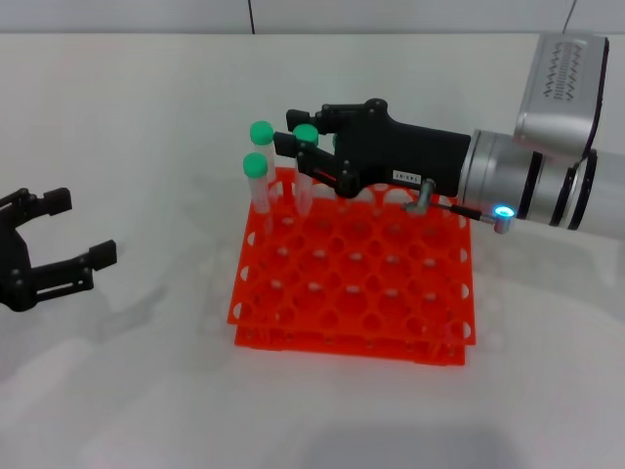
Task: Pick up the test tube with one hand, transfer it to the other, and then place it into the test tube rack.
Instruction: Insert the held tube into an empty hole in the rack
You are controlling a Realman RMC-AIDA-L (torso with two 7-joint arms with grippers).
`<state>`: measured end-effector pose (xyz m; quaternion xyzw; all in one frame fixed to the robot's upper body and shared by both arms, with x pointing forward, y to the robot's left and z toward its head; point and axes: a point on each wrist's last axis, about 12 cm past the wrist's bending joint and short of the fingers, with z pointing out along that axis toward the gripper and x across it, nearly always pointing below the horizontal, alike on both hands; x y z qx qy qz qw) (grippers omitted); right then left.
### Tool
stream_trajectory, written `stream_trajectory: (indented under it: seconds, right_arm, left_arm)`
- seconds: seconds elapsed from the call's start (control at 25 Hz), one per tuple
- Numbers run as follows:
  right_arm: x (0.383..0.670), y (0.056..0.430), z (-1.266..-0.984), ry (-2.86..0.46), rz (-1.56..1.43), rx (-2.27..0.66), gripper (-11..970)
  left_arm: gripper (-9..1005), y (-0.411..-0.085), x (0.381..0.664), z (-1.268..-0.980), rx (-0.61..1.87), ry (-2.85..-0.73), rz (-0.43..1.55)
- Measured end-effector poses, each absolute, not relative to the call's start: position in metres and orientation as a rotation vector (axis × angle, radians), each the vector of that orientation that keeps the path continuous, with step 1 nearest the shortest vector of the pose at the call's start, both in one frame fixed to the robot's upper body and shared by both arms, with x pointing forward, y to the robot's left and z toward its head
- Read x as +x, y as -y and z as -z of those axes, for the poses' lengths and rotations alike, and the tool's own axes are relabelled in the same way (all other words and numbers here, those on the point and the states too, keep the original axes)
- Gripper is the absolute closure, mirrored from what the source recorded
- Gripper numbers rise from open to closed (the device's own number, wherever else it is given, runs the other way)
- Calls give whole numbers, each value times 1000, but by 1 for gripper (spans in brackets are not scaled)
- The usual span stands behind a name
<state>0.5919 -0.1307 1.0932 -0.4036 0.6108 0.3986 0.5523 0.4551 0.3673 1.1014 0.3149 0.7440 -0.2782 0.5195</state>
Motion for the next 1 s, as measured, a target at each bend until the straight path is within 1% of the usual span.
stream_trajectory:
  seconds: [0.28, 0.48, 1.0]
  right_arm:
    - [591, 133, -1089, -1468, -933, -948, 598]
    - [591, 134, -1086, -1489, -922, -943, 594]
    - [589, 133, -1082, -1519, -928, -938, 586]
  left_arm:
    - [102, -369, 449, -1087, 743, -1800, 651]
    - [102, -371, 446, -1082, 731, -1805, 641]
    - [103, -370, 449, -1081, 725, -1806, 633]
